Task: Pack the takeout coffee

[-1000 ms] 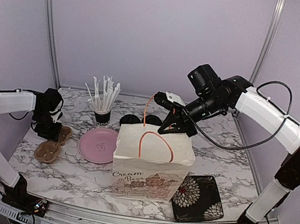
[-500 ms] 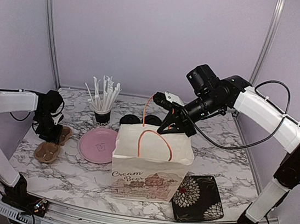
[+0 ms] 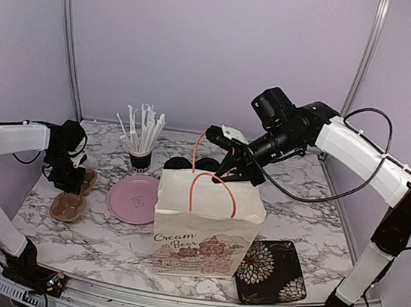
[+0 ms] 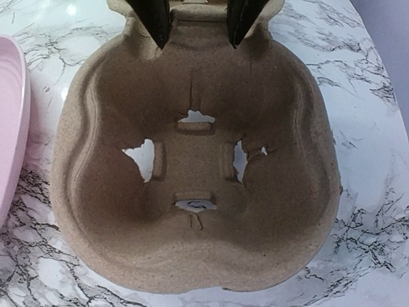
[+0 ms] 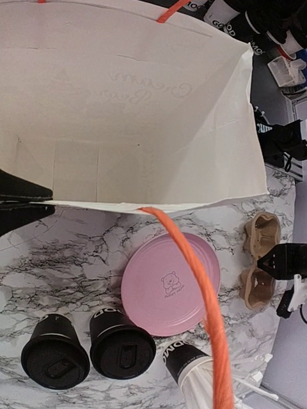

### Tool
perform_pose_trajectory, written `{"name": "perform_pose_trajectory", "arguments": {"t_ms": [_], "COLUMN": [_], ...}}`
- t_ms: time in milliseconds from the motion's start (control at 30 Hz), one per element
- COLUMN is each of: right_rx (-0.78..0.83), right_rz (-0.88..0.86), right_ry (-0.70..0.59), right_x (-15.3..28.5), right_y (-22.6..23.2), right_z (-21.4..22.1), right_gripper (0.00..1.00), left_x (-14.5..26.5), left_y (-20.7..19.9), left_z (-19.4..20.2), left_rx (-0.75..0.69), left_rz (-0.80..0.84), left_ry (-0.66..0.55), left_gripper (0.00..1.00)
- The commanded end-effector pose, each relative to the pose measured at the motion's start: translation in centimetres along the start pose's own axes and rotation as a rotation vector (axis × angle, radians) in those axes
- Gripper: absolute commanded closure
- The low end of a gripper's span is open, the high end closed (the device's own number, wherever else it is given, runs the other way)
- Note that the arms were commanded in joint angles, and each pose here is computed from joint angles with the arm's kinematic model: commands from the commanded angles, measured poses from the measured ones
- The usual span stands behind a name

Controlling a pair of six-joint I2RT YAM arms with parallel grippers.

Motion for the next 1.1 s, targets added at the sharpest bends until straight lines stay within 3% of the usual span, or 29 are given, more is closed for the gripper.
{"name": "perform_pose_trajectory", "arguments": {"t_ms": [0,233,367,500,633,733,800,933,1067], "right_rx": [-0.004,-0.001,-0.011,-0.014,0.011,0.044,0.086,0.173,0.207], "right_rz": [-0.006,-0.037,-0.042,-0.045,-0.014,-0.013,-0.034,-0.068,-0.022], "right_ry": [0.001,0.018,0.028,0.033,0.02,0.009,0.0,-0.046,-0.092], "right_x": [-0.5,-2.0,-2.8,-2.9,-1.6,-0.4,0.9,3.8,7.0], "right_y": [-0.1,-0.1,-0.6,-0.8,-0.1,0.9,2.2,4.8,6.1], "right_z": [-1.1,-2.1,-2.9,-3.6,-4.4,-4.6,-4.7,-4.8,-4.4], "right_gripper": [1.0,1.0,0.98,0.82,0.57,0.32,0.03,0.01,0.01], "left_x": [3.3,10.4,16.2,22.2,27.7,31.2,32.9,35.6,36.6], "left_y": [0.5,1.0,0.5,-0.4,-1.6,-2.9,-4.0,-6.4,-8.7], "left_z": [-0.3,-0.5,-0.8,-0.7,-0.2,0.1,0.2,0.6,0.6], "left_rx": [0.031,0.047,0.037,-0.018,-0.08,-0.134,-0.187,-0.303,-0.395], "left_rz": [-0.024,-0.041,0.045,0.165,0.294,0.379,0.46,0.626,0.713], "left_ry": [-0.04,-0.233,-0.443,-0.652,-0.833,-0.955,-1.026,-1.166,-1.198], "left_gripper": [0.7,0.72,0.74,0.75,0.76,0.77,0.78,0.78,0.77]}}
Point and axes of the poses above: each gripper's point midway between its finger pads, its own x axis back along the fingers, its own y axis along the line the jaws close on, z = x × y, the point moved 9 cm from there along x, back along the fingers, and after that the axes turned 14 degrees about -x, right-handed, at the moved point
